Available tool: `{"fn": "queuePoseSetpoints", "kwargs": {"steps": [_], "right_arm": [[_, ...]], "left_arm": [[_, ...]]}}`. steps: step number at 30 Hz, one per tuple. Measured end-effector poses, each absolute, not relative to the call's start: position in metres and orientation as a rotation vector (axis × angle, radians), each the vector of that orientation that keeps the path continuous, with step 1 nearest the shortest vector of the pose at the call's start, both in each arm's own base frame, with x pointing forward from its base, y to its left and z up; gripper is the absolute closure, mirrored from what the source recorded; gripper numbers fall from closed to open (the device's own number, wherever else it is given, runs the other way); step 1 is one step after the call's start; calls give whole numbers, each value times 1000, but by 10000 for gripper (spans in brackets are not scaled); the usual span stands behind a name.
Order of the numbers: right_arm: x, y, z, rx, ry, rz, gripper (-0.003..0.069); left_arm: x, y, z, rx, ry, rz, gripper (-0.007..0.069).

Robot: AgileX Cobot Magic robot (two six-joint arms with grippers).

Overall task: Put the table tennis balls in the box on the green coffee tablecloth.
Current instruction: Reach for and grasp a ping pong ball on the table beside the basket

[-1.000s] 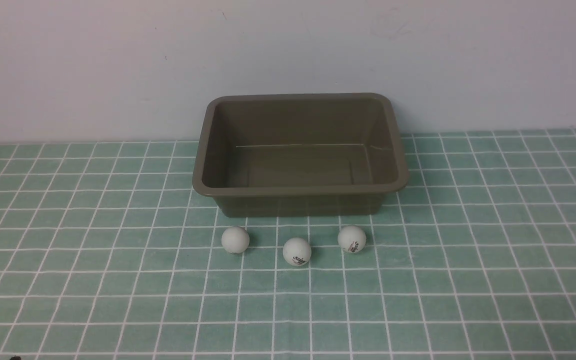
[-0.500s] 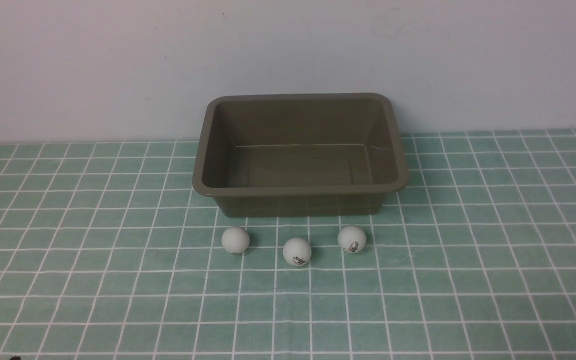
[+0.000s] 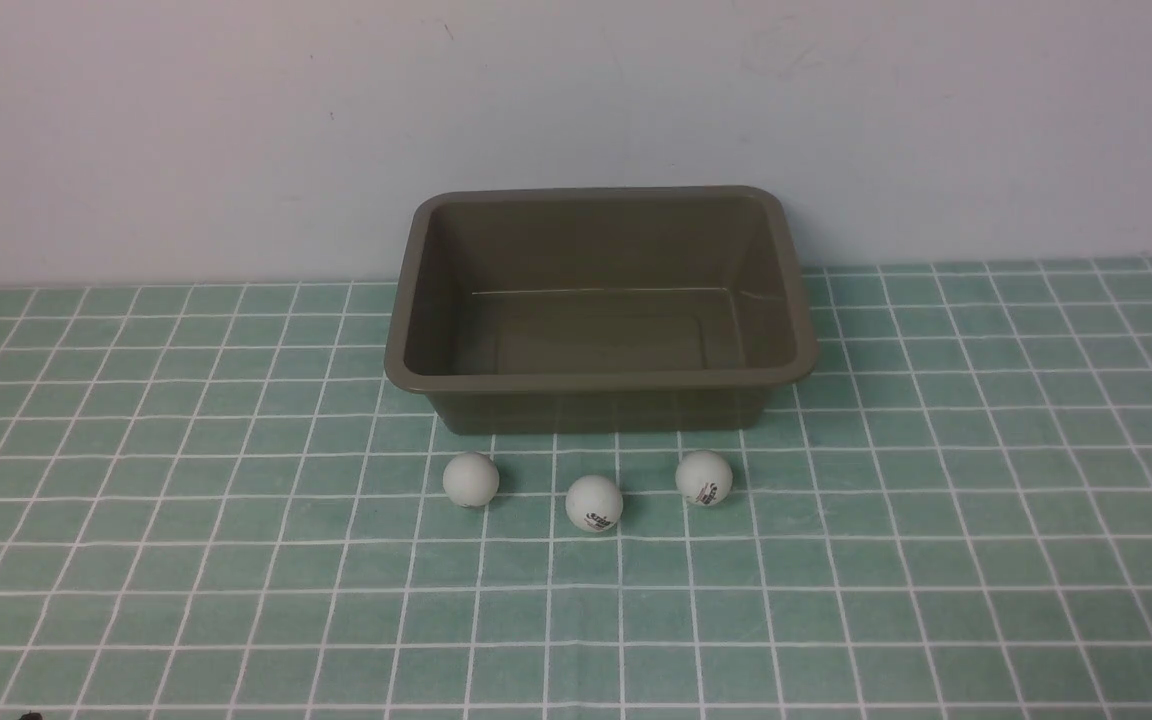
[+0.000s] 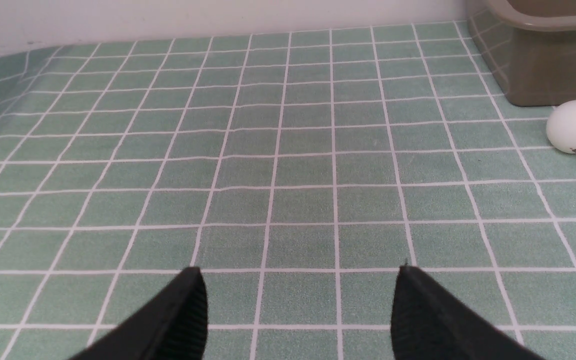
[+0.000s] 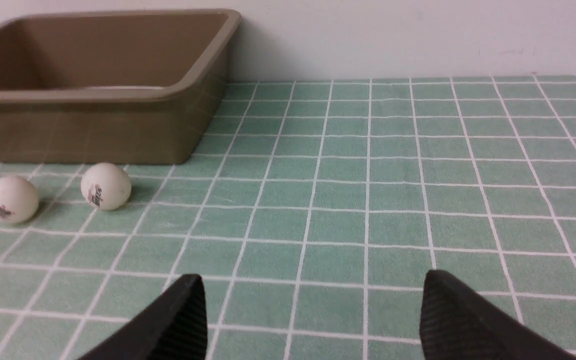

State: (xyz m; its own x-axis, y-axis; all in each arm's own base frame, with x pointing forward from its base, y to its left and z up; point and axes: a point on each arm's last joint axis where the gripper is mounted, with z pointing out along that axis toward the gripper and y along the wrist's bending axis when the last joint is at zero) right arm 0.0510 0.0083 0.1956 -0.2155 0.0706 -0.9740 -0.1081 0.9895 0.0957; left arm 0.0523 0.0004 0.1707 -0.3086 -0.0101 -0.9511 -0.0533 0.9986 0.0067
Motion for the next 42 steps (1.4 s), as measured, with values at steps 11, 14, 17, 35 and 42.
{"fn": "queuePoseSetpoints", "kwargs": {"steps": [11, 14, 17, 35, 42], "right_arm": [[27, 8, 284, 15, 1525, 249, 143], [16, 7, 308, 6, 1460, 248, 143], [12, 7, 316, 6, 1430, 255, 143], [9, 7, 322, 15, 1394, 275, 143], [9, 7, 322, 15, 1395, 276, 143]], "left_arm": [[52, 0, 171, -46, 1884, 43, 179], [52, 0, 171, -46, 1884, 43, 179], [52, 0, 171, -46, 1884, 43, 179], [52, 0, 171, -46, 1884, 43, 179], [52, 0, 171, -46, 1883, 43, 179]]}}
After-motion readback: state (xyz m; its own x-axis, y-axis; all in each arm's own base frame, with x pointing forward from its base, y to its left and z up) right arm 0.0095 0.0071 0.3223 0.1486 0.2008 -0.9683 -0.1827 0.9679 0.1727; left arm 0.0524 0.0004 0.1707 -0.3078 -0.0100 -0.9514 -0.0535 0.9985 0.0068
